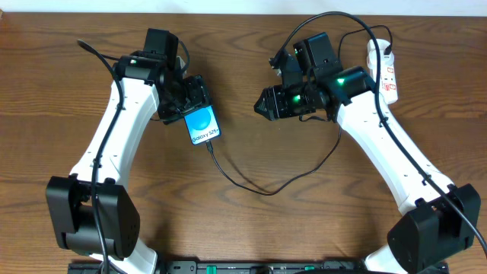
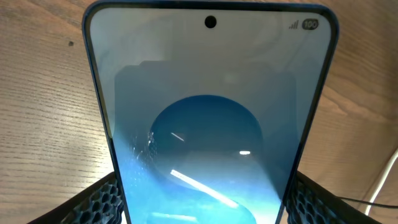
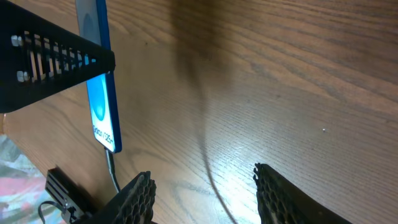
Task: Plug charger to phone and switch on socket
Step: 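Lower the phone with the left gripper flat onto the table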
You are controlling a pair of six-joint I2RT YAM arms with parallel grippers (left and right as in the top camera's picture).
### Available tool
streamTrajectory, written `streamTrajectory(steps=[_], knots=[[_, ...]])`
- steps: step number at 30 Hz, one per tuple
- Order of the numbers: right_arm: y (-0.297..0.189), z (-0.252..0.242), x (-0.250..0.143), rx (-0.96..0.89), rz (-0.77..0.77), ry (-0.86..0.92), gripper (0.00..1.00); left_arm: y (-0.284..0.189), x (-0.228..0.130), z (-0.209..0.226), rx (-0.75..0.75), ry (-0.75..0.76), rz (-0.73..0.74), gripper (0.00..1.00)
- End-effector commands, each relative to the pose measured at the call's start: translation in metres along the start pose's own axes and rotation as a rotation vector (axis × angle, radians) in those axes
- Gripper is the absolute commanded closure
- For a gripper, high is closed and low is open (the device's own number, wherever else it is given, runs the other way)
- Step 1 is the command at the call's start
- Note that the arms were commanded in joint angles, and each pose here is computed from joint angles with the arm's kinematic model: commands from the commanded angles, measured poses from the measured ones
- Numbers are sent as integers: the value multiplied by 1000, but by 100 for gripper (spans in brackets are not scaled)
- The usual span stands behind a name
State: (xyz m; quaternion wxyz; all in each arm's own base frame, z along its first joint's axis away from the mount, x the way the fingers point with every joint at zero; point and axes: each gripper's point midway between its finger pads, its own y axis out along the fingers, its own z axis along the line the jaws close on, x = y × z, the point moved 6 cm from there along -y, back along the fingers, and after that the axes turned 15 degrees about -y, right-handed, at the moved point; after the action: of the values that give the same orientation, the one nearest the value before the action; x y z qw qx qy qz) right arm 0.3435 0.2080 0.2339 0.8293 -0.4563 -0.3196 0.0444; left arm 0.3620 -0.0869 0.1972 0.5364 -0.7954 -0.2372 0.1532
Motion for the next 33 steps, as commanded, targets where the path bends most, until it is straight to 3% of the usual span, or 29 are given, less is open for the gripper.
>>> streamTrajectory(steps=[1, 9, 14, 33], knots=[[-5, 1, 4, -7, -14, -18, 49, -10, 0, -5, -26, 43, -12, 93], [-5, -6, -3, -70, 21, 17, 48, -4, -5, -11, -24, 242, -23, 93], [-6, -8, -4, -80, 27, 20, 47, 14, -4, -10, 96, 284, -80, 93], [-5, -8, -8, -85, 42, 22, 43, 109, 8, -15, 153, 278, -34, 93]])
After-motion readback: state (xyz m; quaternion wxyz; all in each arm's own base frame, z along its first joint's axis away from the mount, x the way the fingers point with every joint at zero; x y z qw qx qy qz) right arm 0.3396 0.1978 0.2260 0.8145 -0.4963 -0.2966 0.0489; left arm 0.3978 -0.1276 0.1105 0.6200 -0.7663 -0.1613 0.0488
